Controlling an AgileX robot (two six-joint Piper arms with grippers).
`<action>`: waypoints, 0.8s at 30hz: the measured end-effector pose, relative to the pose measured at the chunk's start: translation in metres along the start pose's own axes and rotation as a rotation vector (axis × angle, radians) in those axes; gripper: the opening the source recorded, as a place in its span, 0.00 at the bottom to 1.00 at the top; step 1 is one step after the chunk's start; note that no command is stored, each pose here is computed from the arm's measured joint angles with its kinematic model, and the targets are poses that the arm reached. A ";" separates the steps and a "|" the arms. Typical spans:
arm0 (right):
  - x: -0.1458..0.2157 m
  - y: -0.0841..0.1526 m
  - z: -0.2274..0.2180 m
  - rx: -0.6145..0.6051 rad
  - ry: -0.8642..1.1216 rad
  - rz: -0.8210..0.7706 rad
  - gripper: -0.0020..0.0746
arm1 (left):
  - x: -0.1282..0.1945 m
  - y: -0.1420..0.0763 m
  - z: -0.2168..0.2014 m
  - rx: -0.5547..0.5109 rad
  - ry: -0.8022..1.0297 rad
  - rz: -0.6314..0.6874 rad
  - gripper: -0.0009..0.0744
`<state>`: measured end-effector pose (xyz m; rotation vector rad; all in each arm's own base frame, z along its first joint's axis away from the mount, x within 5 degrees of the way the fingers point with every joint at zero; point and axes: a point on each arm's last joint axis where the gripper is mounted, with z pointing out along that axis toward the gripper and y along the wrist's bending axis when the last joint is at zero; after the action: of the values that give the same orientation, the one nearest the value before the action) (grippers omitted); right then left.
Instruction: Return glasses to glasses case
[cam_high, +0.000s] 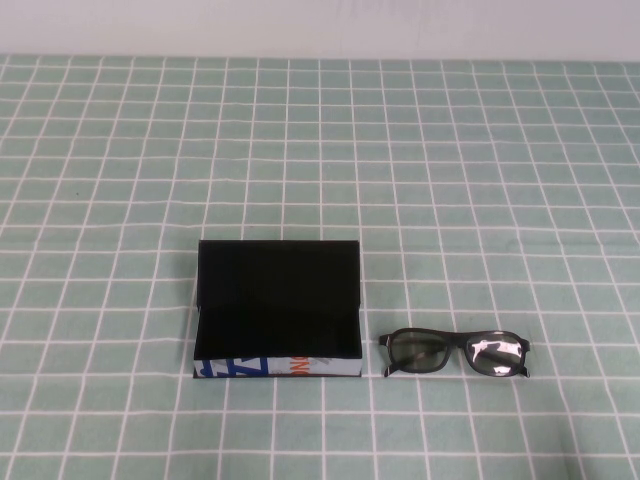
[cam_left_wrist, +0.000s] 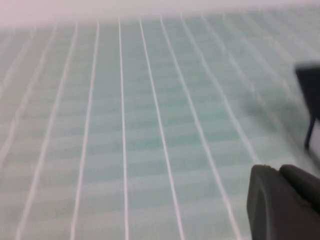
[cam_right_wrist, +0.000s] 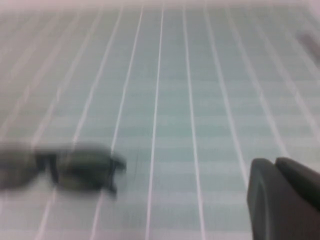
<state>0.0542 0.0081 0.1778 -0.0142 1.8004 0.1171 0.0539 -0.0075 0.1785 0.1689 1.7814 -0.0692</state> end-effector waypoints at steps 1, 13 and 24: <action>-0.003 0.000 0.000 0.005 -0.032 0.010 0.01 | -0.004 0.000 0.000 -0.001 -0.047 0.000 0.01; -0.043 -0.011 -0.011 0.115 -0.495 0.039 0.01 | -0.060 0.001 -0.022 -0.017 -0.717 0.000 0.01; -0.054 -0.014 -0.019 0.152 -0.638 0.043 0.01 | -0.066 0.002 -0.028 -0.019 -0.808 0.000 0.01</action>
<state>0.0494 -0.0104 0.2332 0.1542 1.1682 0.0100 0.0407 -0.0071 0.2489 0.1040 0.9753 -0.1028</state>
